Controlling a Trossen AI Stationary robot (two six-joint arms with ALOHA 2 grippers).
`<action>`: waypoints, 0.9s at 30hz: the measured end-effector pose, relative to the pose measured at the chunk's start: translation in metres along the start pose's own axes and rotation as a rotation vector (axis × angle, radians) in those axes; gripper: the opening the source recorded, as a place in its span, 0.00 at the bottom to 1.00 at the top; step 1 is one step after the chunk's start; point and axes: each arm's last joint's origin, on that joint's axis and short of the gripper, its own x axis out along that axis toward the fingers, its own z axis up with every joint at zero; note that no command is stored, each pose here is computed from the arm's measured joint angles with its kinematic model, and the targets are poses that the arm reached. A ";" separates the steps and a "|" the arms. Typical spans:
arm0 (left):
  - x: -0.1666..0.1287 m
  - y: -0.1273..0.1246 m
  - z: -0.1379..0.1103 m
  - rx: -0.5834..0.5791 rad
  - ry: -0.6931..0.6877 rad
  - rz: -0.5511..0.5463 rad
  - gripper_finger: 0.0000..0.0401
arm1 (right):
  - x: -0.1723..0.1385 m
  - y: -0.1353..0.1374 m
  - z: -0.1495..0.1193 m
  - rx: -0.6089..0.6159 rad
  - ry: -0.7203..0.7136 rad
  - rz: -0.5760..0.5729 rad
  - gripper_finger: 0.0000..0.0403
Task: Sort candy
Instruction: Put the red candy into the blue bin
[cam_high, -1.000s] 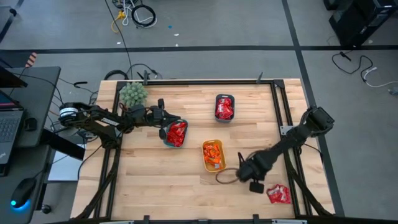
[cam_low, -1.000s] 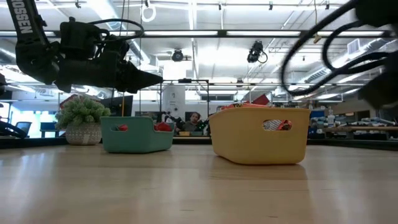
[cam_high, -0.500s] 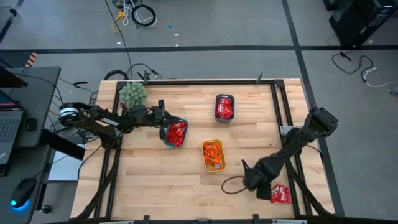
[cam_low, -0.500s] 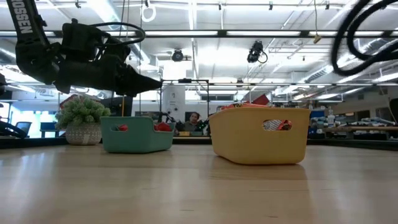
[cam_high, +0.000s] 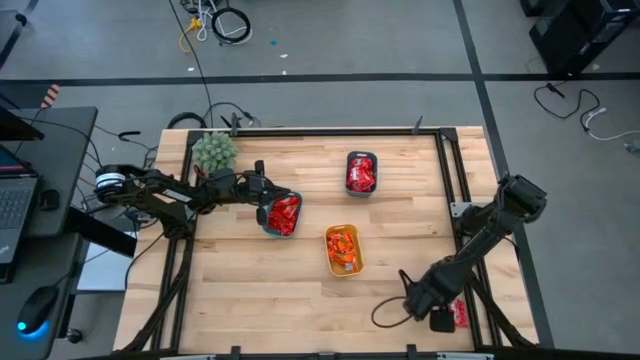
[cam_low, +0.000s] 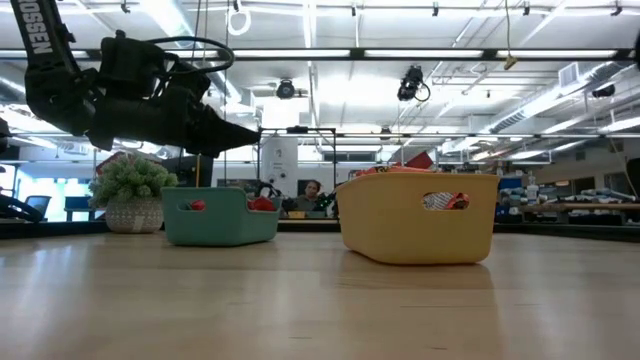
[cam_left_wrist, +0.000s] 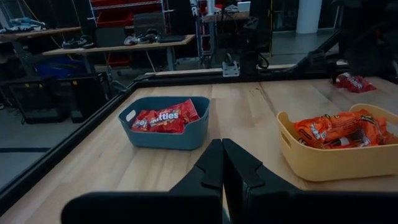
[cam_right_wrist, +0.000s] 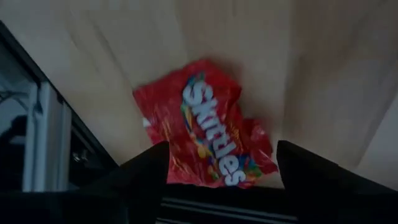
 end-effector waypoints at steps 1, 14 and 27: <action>0.000 0.000 0.000 -0.001 0.001 0.000 0.00 | 0.002 0.002 -0.003 -0.012 0.003 -0.007 0.70; 0.000 0.000 0.000 -0.001 0.003 0.000 0.00 | 0.007 0.005 -0.008 0.018 -0.067 -0.063 0.23; 0.000 0.000 0.000 0.001 -0.003 0.001 0.00 | -0.065 -0.039 0.025 0.200 -0.552 -0.131 0.01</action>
